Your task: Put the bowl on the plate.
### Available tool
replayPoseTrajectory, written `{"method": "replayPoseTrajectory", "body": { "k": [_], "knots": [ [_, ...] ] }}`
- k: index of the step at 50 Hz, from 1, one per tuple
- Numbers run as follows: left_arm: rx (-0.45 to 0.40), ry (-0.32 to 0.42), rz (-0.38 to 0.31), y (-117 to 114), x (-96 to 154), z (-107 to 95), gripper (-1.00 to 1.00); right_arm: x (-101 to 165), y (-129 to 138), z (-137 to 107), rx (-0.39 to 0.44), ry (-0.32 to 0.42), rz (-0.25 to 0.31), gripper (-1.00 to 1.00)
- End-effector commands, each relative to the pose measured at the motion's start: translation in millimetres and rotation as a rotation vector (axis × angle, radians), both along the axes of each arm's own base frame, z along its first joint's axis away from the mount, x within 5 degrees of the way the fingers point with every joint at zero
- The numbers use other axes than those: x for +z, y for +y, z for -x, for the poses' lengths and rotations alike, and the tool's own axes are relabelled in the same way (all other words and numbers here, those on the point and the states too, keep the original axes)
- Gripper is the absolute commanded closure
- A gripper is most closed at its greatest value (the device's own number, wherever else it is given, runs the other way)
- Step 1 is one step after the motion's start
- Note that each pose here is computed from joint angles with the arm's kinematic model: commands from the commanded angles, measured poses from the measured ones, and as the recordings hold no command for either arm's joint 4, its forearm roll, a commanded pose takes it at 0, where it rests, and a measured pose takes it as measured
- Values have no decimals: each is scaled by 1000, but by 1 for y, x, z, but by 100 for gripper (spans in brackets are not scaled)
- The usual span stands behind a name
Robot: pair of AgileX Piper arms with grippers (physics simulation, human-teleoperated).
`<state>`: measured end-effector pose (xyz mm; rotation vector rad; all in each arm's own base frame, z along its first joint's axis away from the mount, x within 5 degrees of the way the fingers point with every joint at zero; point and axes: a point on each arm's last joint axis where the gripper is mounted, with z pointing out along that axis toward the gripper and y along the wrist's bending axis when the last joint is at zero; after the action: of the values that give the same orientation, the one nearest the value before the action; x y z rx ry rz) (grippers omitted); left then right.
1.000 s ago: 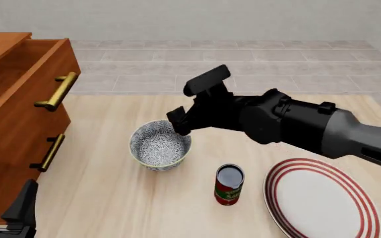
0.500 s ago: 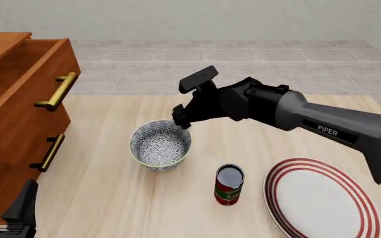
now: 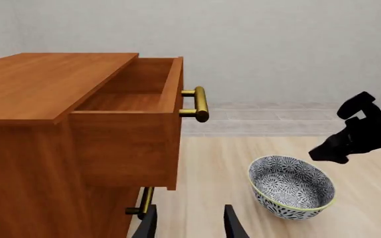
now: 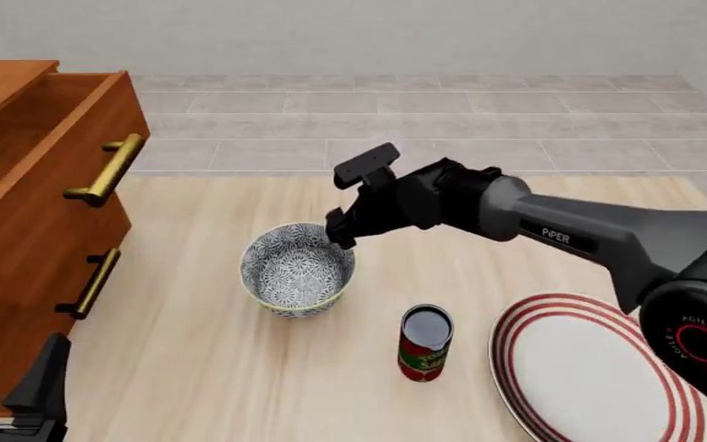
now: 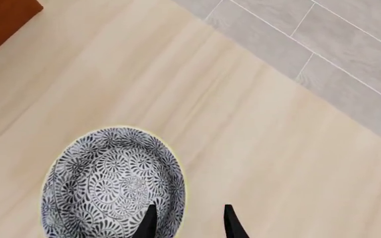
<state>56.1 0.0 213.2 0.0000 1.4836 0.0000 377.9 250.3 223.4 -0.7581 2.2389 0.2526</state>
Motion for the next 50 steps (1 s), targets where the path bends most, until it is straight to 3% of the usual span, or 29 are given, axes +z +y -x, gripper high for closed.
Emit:
{"method": "replayPoseTrajectory", "body": {
  "k": [1, 22, 50],
  "knots": [
    [0, 0, 0, 0, 0, 0, -100, -22, 3, -6, -10, 34, 12, -100],
    [0, 0, 0, 0, 0, 0, -100, -52, 13, -4, -8, 87, 27, -100],
    [0, 0, 0, 0, 0, 0, -100, -68, 13, -2, -14, 110, 37, -100]
  ]
}}
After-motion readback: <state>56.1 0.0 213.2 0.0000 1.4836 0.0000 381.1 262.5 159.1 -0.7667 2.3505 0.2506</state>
